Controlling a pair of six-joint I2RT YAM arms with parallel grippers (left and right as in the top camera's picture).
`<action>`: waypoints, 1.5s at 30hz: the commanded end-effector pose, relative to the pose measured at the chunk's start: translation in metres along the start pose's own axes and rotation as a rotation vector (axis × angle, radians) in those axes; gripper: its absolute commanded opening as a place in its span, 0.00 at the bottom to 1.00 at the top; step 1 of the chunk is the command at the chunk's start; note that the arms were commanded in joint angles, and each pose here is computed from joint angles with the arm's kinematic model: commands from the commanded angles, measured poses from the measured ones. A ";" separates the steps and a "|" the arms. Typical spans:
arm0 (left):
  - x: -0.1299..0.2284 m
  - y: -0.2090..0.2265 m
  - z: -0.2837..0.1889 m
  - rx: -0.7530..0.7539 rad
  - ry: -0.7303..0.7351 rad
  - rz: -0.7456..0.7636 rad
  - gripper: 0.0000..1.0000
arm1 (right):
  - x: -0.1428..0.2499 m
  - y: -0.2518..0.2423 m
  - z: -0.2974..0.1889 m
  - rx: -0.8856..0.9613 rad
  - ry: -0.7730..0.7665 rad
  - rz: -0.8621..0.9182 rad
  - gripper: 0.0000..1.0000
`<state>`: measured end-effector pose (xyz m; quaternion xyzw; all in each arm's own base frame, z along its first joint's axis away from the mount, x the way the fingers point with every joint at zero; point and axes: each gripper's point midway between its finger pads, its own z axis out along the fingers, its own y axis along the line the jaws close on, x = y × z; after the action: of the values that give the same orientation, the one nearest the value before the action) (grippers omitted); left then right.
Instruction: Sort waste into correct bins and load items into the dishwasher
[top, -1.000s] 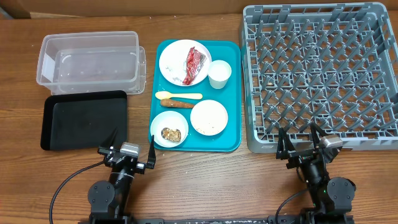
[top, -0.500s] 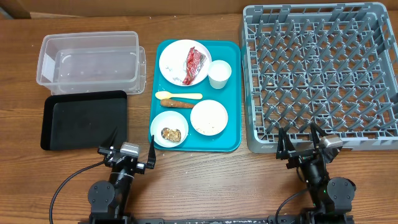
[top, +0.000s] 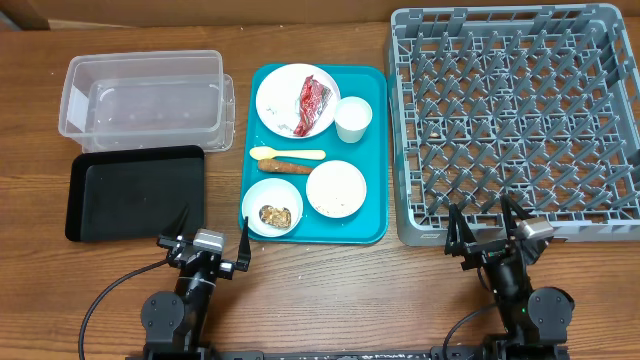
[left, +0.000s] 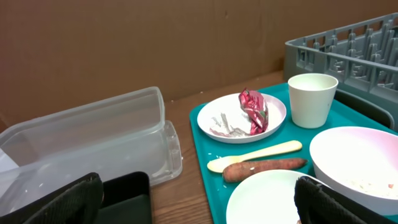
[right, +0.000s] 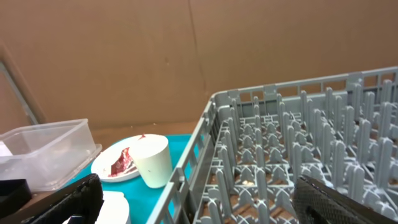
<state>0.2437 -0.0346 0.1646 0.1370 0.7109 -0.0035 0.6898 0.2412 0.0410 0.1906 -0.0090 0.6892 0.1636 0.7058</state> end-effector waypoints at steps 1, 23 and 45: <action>-0.010 -0.003 -0.001 0.021 -0.041 0.008 1.00 | -0.008 0.008 -0.001 -0.043 -0.023 -0.009 1.00; -0.166 -0.004 0.039 0.288 0.121 -0.047 1.00 | -0.122 0.031 0.034 -0.004 0.355 -0.014 1.00; -0.047 -0.074 0.295 0.500 0.846 -0.099 1.00 | -0.100 0.023 0.054 0.034 0.643 0.076 1.00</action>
<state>0.5098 -0.1593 0.2049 0.2410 0.9122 -0.1462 0.2974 0.2887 0.0532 0.2852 -0.0167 0.8852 0.1660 0.4343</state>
